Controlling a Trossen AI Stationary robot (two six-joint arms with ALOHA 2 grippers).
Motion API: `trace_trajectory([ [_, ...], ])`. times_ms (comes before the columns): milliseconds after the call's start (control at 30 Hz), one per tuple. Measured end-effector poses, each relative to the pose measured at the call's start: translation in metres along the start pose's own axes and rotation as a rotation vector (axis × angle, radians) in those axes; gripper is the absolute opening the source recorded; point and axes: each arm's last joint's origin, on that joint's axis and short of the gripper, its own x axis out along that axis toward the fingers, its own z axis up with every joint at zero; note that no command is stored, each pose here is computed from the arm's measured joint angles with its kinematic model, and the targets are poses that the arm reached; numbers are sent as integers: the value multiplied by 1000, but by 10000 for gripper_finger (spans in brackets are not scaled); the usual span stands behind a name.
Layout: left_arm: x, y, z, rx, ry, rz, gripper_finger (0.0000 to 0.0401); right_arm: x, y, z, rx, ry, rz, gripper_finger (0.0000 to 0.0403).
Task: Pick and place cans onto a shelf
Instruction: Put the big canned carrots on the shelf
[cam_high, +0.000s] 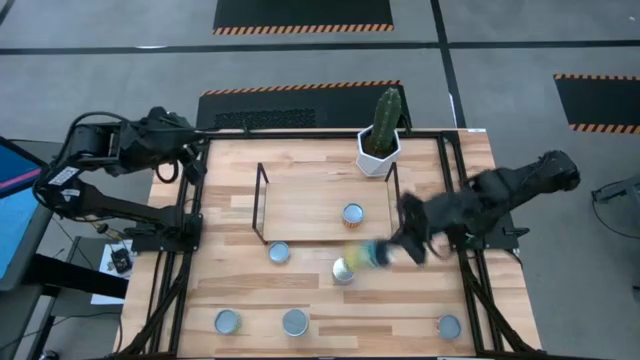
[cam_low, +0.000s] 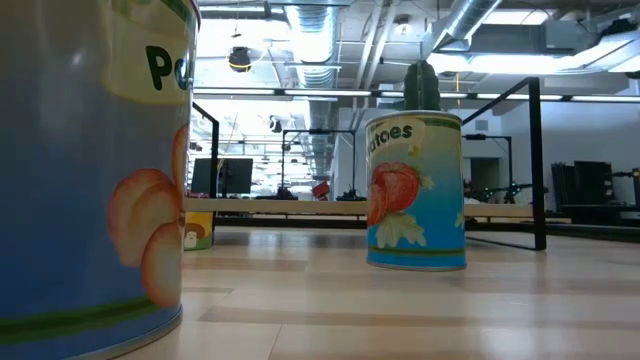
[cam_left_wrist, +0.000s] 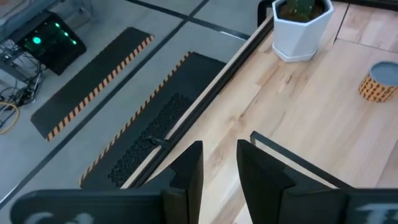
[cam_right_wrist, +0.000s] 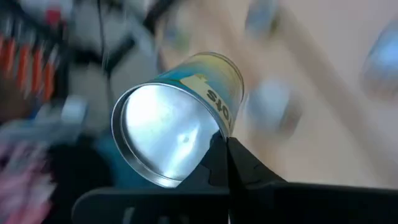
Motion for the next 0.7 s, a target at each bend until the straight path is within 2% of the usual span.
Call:
trace_trajectory([
  [167, 0, 1, 1, 0, -7, 30, 87, 4, 4, 58, -186, -315, -74, 1],
  [300, 0, 2, 1, -2, -21, 77, 87, 21, -1, 100, -304, -421, -153, 1],
  [433, 0, 2, 2, -6, -31, 93, 87, 44, -20, 135, -310, -361, -260, 0],
  [700, 0, 2, 2, -31, -33, 92, 87, 98, -59, 177, -242, -69, -354, 0],
])
